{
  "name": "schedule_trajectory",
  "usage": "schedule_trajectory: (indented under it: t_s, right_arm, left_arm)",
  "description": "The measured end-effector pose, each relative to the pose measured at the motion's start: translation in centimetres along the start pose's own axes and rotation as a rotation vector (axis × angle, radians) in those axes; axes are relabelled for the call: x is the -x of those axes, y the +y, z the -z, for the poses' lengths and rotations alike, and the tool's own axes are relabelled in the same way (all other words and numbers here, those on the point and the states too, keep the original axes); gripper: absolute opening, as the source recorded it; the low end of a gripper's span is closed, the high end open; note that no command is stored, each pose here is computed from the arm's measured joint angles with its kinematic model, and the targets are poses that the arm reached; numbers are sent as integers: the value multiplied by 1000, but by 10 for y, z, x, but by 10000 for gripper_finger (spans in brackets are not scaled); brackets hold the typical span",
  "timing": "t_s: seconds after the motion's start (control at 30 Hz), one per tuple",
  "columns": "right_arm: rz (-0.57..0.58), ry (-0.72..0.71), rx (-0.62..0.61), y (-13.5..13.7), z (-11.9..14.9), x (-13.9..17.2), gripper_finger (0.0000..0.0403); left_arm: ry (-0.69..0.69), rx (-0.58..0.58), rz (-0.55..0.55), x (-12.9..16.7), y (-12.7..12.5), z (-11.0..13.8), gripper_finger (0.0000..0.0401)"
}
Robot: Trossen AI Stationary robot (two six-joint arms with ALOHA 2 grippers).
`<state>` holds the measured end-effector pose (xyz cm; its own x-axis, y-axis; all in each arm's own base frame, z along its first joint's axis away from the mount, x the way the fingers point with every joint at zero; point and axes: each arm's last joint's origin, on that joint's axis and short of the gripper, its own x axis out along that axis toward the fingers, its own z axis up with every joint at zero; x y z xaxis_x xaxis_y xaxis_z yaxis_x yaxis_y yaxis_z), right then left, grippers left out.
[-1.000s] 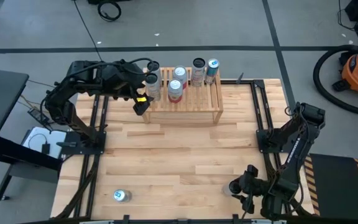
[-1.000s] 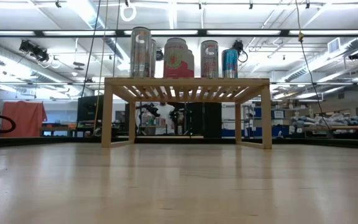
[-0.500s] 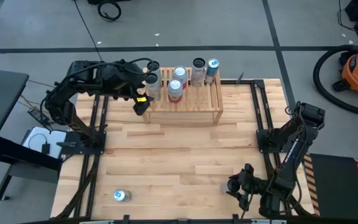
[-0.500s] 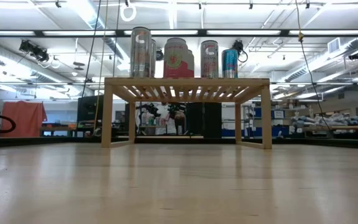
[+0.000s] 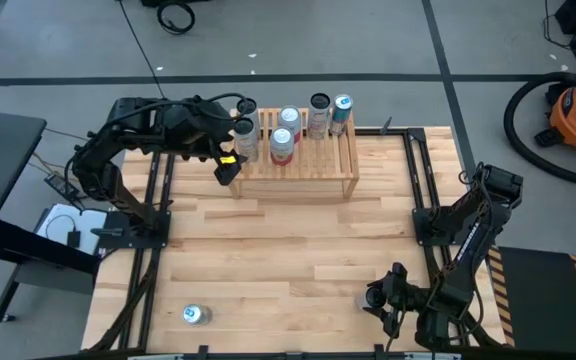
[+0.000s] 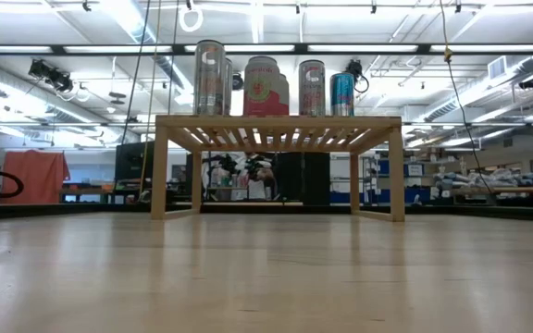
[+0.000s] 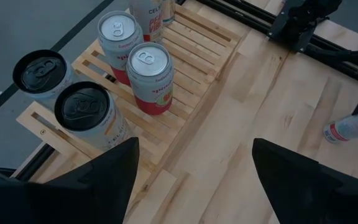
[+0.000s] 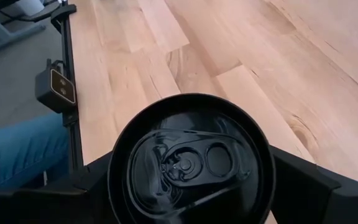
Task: Place canned beverage on shelf
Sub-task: Put the white pink soda can on the shelf aligned with the other white pink soda can
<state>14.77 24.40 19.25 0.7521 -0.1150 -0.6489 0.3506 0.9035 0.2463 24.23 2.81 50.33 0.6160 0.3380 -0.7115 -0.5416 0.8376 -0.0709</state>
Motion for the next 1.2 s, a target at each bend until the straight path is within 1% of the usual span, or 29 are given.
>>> schedule_trajectory:
  t_s: [0.17, 0.33, 0.37, 0.47, 0.57, 0.7, 0.83, 0.97, 1.2]
  right_arm:
    - [12, 43, -1, -1, -4, -6, 309]
    - [17, 48, 1, -1, -8, -9, 265]
    - [16, 47, -2, -1, -9, -10, 261]
    - [6, 38, -20, 0, -10, -11, 261]
    - [9, 35, -10, 2, -14, -11, 261]
    - [32, 40, 9, 5, -26, -13, 261]
    - [93, 53, 47, 3, -47, -19, 261]
    - [149, 50, 99, 3, -76, -23, 261]
    - [217, -18, 185, 6, -141, -21, 261]
  left_arm:
    - [0, 0, 0, 0, 0, 0, 315]
    - [0, 0, 0, 0, 0, 0, 315]
    - [0, 0, 0, 0, 0, 0, 315]
    - [0, -1, 0, 0, 0, 0, 315]
    - [0, -1, 0, 0, 0, 0, 315]
    - [0, -1, 0, 0, 0, 0, 315]
    - [0, -1, 0, 0, 0, 0, 315]
    - [0, -1, 0, 0, 0, 0, 315]
    - [8, -5, -3, 0, 0, 1, 315]
